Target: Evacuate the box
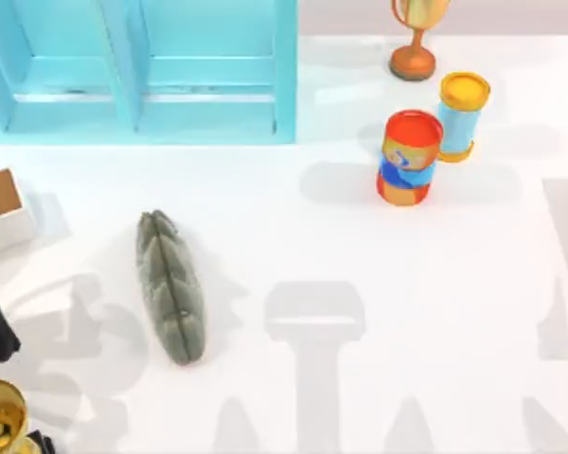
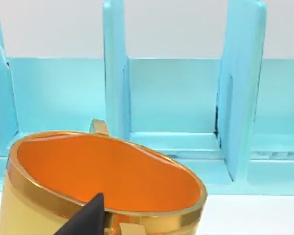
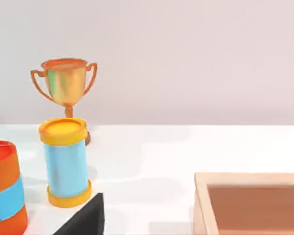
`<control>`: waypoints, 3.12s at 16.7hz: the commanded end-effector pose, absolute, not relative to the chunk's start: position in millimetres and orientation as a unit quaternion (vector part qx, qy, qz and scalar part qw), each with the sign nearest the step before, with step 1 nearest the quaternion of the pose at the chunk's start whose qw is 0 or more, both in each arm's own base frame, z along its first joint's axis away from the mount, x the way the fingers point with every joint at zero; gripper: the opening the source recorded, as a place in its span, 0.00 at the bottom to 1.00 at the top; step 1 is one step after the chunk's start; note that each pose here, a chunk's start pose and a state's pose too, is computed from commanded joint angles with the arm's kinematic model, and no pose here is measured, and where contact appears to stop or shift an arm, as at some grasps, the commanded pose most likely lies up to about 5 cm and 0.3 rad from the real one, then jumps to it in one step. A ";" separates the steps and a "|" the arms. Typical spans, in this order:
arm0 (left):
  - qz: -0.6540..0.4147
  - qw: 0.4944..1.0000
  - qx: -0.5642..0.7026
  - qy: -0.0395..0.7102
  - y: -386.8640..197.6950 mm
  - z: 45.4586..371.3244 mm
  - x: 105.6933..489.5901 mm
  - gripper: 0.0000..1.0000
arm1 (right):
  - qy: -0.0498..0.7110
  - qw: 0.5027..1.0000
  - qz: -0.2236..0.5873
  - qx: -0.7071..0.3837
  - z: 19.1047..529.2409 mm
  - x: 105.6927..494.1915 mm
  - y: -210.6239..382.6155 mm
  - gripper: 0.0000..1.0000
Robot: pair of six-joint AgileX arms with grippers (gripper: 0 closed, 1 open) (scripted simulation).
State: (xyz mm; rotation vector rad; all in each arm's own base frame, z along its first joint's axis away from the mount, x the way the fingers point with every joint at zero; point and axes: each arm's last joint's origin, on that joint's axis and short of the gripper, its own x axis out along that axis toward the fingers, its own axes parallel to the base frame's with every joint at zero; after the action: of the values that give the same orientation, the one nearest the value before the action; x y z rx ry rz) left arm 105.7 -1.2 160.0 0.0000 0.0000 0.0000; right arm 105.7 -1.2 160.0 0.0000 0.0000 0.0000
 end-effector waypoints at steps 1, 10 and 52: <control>0.000 1.000 0.000 0.000 -1.2 160.0 105.7 1.00 | 0.000 1.000 0.000 0.000 160.0 105.7 -1.2 1.00; 0.000 1.000 0.000 0.000 -1.2 160.0 105.7 1.00 | 0.185 0.979 -0.059 -0.057 212.1 119.4 -18.2 1.00; 0.000 1.000 0.000 0.000 -1.2 160.0 105.7 1.00 | 0.707 0.707 -0.005 0.002 132.1 257.1 -155.8 0.85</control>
State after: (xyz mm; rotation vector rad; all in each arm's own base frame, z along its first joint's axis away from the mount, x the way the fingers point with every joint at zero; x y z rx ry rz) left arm 105.7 -1.2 160.0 0.0000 0.0000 0.0000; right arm 257.1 -155.8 132.1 0.0055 1.5715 -0.0103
